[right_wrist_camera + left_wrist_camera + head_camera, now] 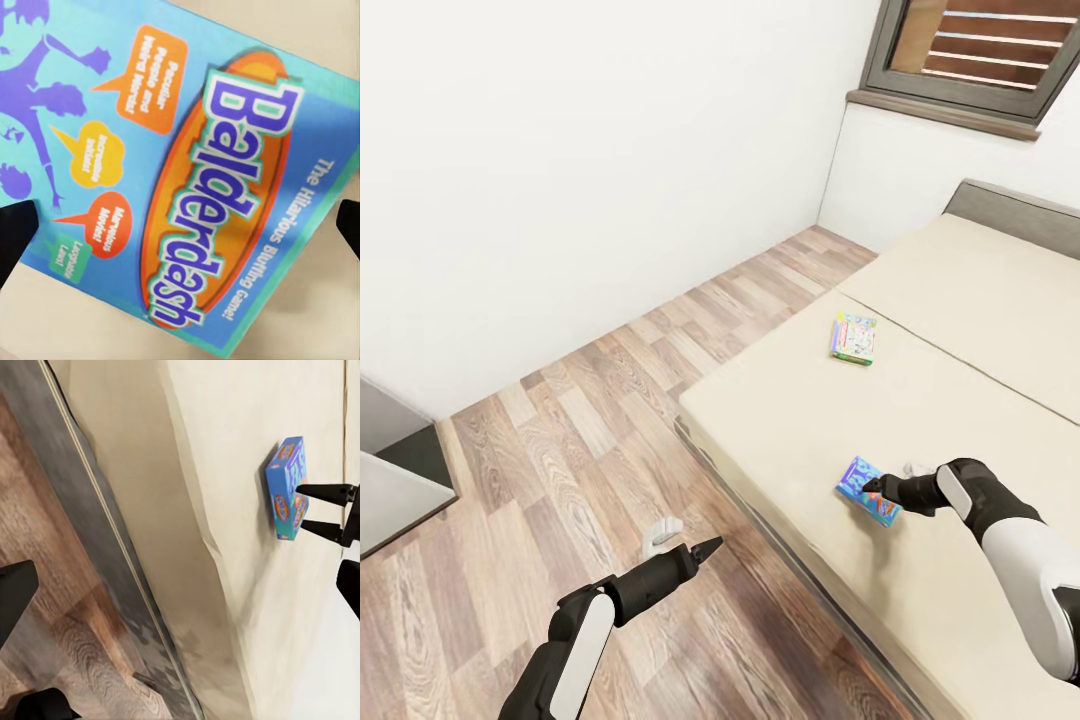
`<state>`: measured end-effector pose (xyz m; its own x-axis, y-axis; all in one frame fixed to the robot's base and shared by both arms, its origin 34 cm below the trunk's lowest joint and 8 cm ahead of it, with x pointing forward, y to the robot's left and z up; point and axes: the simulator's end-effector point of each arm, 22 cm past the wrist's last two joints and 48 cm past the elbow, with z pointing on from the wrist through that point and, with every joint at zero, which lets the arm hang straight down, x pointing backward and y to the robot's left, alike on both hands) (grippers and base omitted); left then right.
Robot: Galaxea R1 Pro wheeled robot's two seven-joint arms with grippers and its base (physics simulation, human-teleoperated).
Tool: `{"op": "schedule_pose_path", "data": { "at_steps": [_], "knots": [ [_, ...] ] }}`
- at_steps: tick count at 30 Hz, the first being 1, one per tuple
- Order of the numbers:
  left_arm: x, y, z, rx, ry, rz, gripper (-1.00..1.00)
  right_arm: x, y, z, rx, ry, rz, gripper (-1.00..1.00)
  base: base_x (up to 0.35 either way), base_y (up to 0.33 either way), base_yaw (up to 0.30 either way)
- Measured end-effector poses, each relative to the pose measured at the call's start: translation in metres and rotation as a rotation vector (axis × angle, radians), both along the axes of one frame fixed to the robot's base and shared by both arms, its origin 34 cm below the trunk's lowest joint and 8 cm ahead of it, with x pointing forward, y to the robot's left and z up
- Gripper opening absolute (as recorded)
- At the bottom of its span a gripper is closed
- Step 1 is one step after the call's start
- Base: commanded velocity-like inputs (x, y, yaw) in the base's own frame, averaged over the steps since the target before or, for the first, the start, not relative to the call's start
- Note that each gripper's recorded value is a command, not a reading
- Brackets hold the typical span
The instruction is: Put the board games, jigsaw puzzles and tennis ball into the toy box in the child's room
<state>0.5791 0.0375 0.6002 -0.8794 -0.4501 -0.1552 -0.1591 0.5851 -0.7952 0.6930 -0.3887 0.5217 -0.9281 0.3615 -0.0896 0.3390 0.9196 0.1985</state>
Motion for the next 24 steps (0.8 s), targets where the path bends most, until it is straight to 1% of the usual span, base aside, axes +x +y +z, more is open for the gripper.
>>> {"op": "schedule_pose_path", "data": {
  "at_steps": [6,10,16,24],
  "knots": [
    [-0.0001,0.0000,-0.0003,0.000,0.001,0.000,1.00,0.0001,-0.0033,0.0005,-0.004,-0.001,-0.003,1.00,0.000,0.000,0.003],
    [-0.0003,0.0000,-0.0005,0.000,0.001,0.000,1.00,0.0006,-0.0038,0.0008,-0.004,-0.002,-0.004,1.00,0.000,0.000,0.116],
    [0.0000,0.0001,-0.0002,0.000,0.000,0.000,1.00,0.0010,-0.0034,0.0009,-0.002,-0.003,-0.004,1.00,0.000,0.000,0.235],
    [-0.0001,0.0001,-0.0004,0.000,0.001,0.000,1.00,0.0012,-0.0031,0.0009,-0.002,-0.004,-0.004,1.00,0.000,0.000,0.281]
  ]
}}
